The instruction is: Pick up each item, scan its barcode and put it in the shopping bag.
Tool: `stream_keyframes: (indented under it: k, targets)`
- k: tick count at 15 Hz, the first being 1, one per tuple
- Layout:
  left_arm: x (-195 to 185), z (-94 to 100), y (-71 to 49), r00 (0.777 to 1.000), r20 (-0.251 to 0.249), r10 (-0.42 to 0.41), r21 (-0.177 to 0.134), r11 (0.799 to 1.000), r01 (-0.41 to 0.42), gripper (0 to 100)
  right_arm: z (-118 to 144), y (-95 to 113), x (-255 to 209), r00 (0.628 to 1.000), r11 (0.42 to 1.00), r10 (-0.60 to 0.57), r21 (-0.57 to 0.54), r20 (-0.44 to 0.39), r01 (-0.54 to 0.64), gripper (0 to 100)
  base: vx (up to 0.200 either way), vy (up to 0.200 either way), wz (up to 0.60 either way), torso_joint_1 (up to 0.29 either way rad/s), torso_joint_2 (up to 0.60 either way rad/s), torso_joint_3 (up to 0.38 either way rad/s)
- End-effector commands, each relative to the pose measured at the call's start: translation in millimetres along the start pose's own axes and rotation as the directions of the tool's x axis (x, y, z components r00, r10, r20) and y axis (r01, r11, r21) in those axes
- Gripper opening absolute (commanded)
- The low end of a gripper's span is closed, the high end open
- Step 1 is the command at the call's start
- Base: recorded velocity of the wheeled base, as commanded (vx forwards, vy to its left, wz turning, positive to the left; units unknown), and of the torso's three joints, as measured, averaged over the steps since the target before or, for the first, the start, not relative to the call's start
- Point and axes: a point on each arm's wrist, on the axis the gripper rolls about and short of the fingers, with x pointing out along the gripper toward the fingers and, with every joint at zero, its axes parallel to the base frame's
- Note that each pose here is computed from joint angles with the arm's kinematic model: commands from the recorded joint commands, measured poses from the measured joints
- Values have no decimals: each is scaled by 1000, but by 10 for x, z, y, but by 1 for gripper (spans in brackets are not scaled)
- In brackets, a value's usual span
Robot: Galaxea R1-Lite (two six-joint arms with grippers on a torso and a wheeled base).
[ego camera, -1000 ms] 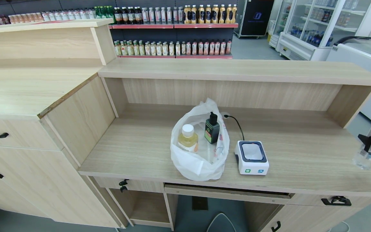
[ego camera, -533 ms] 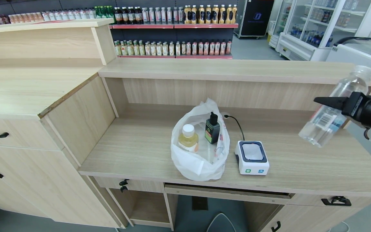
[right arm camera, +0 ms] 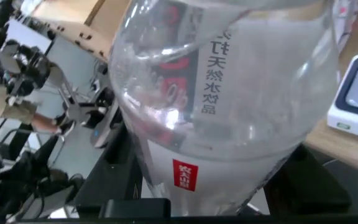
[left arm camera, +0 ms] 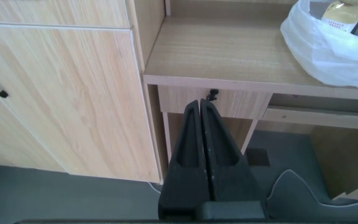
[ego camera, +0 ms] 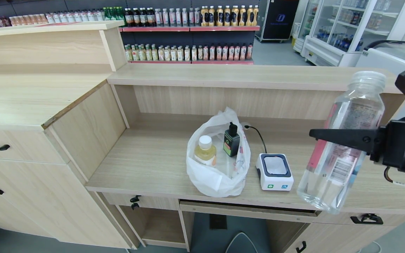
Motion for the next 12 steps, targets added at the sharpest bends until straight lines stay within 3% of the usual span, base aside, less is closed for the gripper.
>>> stream_keyframes:
  k: [1,12]
  targets:
    - [0,0,0,1000,0,1,1,1000,-1,0,-22,77,-61,1000,999,31,-15,5,-31,0,0,0,0,0,0,0]
    - [0,0,0,1000,0,1,1,1000,-1,0,-109,313,21,991,992,129,3,-47,-129,0,0,0,0,0,0,0]
